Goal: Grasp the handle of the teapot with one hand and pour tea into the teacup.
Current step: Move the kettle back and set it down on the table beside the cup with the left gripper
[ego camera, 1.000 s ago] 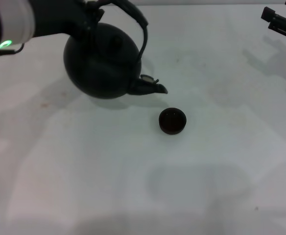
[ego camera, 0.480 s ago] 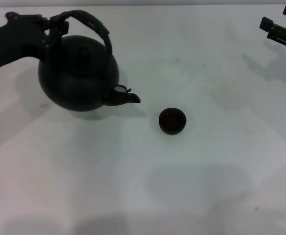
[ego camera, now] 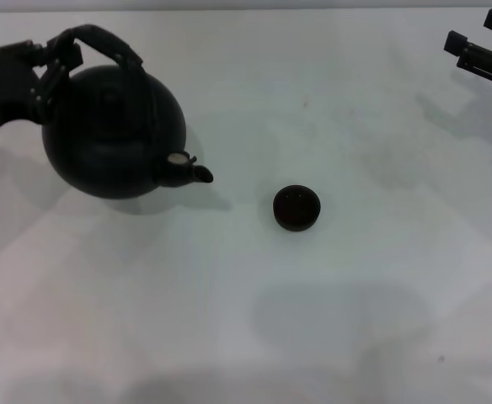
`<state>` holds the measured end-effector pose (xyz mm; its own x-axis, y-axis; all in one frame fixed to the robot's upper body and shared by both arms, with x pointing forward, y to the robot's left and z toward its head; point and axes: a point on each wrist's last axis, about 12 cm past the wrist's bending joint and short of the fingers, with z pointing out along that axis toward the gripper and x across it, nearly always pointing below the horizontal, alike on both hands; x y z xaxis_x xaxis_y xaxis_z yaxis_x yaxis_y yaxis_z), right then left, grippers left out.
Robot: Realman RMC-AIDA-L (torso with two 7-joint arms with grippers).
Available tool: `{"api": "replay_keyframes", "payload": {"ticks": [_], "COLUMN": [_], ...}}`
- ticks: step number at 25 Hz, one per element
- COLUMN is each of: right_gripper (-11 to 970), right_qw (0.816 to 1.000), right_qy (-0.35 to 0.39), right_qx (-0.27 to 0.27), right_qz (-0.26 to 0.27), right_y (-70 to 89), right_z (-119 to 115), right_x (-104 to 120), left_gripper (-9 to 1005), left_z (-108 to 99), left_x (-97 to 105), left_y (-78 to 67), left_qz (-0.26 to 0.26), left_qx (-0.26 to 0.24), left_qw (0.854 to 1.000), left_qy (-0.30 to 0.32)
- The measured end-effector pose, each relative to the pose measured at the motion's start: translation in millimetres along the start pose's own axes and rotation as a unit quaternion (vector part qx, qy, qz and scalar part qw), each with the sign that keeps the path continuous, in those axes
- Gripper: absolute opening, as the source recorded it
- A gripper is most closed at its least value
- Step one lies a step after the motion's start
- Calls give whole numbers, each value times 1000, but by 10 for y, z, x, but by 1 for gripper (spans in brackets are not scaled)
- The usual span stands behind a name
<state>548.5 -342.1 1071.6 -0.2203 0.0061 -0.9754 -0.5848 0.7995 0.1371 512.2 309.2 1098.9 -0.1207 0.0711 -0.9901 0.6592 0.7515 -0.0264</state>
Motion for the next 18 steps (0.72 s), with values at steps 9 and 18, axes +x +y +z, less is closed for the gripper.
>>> {"api": "replay_keyframes", "payload": {"ticks": [9, 18], "right_gripper": [868, 868], "right_qw": [1000, 1000], "right_qy": [6, 10], "right_qx": [0, 1], "right_qz": [8, 7], "right_y": [17, 19], "right_z": [3, -14], "right_x": [53, 77], "left_gripper": [125, 123], "left_z": [-46, -107], "left_x": [319, 547], "left_y": [-8, -38], "left_qz": [-33, -63], "left_qx": [-19, -38], "left_qw": [999, 997], "left_qy": [-14, -7]}}
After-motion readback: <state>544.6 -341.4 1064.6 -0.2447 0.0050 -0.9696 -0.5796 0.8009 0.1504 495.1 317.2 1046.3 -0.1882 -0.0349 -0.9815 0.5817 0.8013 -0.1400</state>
